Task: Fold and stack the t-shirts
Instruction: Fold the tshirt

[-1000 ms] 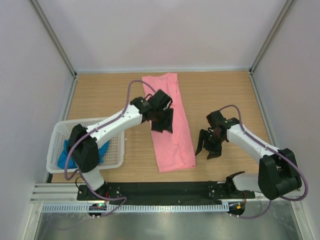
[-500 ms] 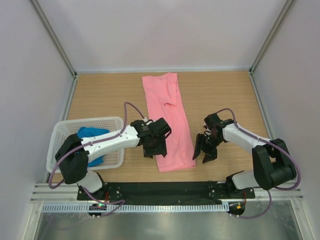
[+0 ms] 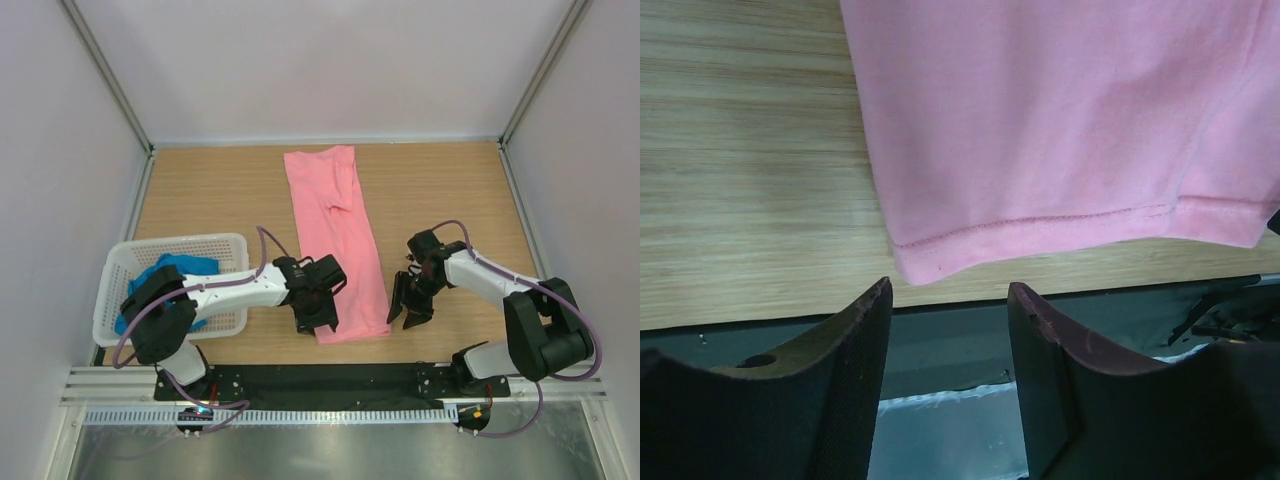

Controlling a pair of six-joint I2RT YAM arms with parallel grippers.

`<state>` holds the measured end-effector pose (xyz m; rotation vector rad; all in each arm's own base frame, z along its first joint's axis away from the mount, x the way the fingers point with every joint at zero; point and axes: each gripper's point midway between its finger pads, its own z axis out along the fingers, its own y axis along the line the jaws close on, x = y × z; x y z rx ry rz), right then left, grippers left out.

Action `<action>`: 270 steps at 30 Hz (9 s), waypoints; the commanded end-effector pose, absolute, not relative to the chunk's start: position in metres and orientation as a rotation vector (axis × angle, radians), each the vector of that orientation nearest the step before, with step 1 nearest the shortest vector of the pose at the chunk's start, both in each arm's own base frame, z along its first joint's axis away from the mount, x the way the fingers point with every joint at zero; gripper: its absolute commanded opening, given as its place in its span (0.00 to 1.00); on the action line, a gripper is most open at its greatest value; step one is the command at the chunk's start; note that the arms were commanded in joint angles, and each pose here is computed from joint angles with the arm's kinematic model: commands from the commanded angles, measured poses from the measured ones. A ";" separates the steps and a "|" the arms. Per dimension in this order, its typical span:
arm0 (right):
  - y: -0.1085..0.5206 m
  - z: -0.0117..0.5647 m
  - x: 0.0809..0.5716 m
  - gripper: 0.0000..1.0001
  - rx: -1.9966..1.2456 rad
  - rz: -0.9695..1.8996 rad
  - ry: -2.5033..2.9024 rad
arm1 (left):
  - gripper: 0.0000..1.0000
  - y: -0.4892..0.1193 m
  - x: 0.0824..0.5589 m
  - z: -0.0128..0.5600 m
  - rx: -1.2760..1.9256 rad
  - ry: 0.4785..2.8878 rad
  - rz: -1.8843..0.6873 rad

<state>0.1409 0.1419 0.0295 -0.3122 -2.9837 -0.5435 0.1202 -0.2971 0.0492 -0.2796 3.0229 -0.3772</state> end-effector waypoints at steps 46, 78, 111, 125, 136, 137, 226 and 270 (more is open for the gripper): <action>0.156 0.016 0.138 0.51 -0.297 -0.574 -2.954 | 0.17 -0.282 0.113 0.018 -0.306 3.069 -0.307; 0.168 0.022 0.097 0.01 -0.403 -0.684 -2.968 | 0.00 -0.249 0.083 0.032 -0.423 3.025 -0.409; 0.200 0.102 0.370 0.01 -0.251 -0.805 -3.193 | 0.00 -0.234 0.331 0.107 -0.440 2.852 -0.438; 0.210 0.091 0.415 0.01 -0.286 -0.952 -3.138 | 0.00 -0.232 0.377 0.100 -0.465 2.866 -0.423; 0.205 0.086 0.439 0.01 -0.345 -1.008 -3.115 | 0.00 -0.233 0.403 0.089 -0.516 2.864 -0.467; 0.205 0.085 0.442 0.01 -0.360 -1.014 -3.109 | 0.00 -0.234 0.404 0.086 -0.518 2.872 -0.475; 0.253 0.021 0.281 0.01 -0.106 -1.020 -2.945 | 0.08 -0.259 0.276 0.016 -0.334 3.006 -0.554; 0.177 -0.001 0.233 0.30 -0.206 -0.658 -3.021 | 0.21 -0.248 0.224 0.004 -0.211 3.107 -0.501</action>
